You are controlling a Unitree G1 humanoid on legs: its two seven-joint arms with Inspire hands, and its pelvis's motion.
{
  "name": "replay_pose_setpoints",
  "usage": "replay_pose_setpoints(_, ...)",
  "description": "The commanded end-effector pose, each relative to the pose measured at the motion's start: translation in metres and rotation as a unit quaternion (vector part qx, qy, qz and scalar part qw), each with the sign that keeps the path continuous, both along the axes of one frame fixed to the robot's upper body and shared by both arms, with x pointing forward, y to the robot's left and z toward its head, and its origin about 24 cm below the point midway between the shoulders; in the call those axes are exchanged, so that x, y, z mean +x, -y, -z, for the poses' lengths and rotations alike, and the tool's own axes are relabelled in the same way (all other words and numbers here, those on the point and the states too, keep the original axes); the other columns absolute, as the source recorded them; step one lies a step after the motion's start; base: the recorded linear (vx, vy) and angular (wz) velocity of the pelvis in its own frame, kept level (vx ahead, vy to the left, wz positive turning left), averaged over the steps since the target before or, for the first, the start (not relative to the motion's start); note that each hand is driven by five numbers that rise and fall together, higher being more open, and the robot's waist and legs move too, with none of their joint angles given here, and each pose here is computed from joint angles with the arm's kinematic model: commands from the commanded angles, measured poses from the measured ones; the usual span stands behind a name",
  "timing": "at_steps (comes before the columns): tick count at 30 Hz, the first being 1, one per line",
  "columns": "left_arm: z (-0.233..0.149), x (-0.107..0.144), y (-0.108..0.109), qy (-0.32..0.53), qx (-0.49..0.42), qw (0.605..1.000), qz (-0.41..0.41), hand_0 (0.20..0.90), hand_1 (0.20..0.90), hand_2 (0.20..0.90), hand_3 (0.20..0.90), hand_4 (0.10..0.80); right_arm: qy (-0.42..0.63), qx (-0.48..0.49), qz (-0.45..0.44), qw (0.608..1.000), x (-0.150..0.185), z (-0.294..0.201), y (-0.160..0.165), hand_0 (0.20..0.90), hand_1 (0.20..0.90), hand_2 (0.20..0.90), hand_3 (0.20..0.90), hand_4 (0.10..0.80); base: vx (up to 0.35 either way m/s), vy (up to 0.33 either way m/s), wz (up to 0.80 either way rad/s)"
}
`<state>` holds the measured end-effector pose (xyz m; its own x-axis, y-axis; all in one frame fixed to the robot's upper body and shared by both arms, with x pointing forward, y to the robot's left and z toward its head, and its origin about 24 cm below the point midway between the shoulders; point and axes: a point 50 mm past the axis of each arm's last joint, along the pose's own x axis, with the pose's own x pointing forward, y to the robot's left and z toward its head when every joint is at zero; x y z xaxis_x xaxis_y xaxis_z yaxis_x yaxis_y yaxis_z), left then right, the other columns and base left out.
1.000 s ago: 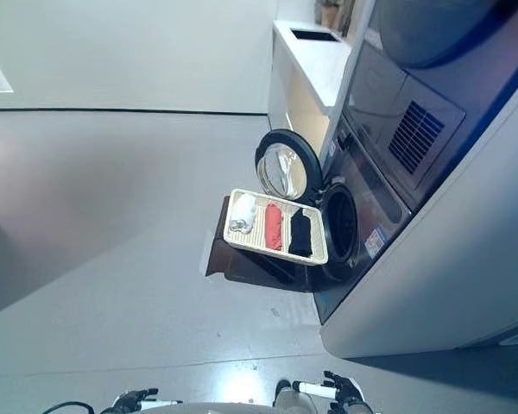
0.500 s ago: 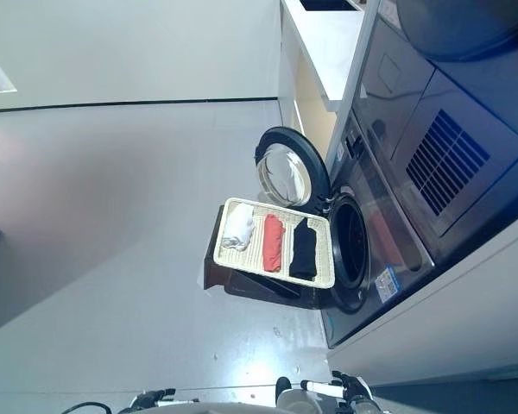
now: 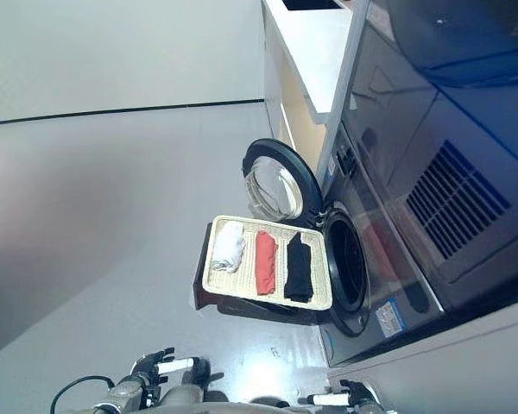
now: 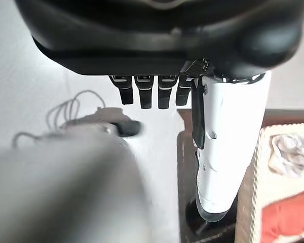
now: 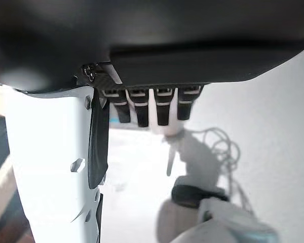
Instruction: Pick up the clothes and place them into the washing machine
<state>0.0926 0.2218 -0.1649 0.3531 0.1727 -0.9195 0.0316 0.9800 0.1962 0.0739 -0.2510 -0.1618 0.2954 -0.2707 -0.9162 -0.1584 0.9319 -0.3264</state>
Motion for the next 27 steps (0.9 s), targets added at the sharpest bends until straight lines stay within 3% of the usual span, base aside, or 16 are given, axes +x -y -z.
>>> replay_pose_setpoints(1, -0.001, -0.012, -0.014, -0.015, 0.032, 0.999, 0.015, 0.9, 0.9, 0.9, 0.9, 0.8, 0.0, -0.012, -0.025, 1.0, 0.0, 0.0, 0.0, 0.9, 0.9, 0.9, 0.9, 0.8, 0.215, 0.122, -0.98)
replay_pose_setpoints(5, -0.003, -0.003, -0.015, -0.001, 0.033, 0.999, 0.021, 0.9, 0.9, 0.9, 0.9, 0.8, 0.001, -0.003, -0.024, 1.0, 0.0, 0.001, -0.004, 0.9, 0.9, 0.9, 0.9, 0.8, 0.278, 0.199, -0.55)
replay_pose_setpoints(15, -0.01, 0.012, -0.029, 0.011, 0.052, 0.998, 0.033, 0.9, 0.9, 0.9, 0.9, 0.8, 0.0, -0.007, 0.015, 1.0, -0.004, 0.0, 0.004, 0.9, 0.9, 0.9, 0.9, 0.8, 0.177, 0.189, 0.0)
replay_pose_setpoints(22, -0.01, 0.012, -0.03, 0.018, 0.049, 0.998, 0.025, 0.9, 0.9, 0.9, 0.9, 0.8, -0.007, -0.018, 0.016, 1.0, -0.008, -0.002, 0.011, 0.9, 0.9, 0.9, 0.9, 0.8, 0.173, -0.055, 0.21)
replay_pose_setpoints(27, -0.004, 0.0, -0.014, 0.007, 0.027, 0.999, 0.028, 0.9, 0.9, 0.9, 0.9, 0.8, 0.052, 0.003, 0.019, 0.998, 0.014, -0.004, 0.001, 0.9, 0.9, 0.9, 0.9, 0.8, 0.125, -0.061, 0.19)
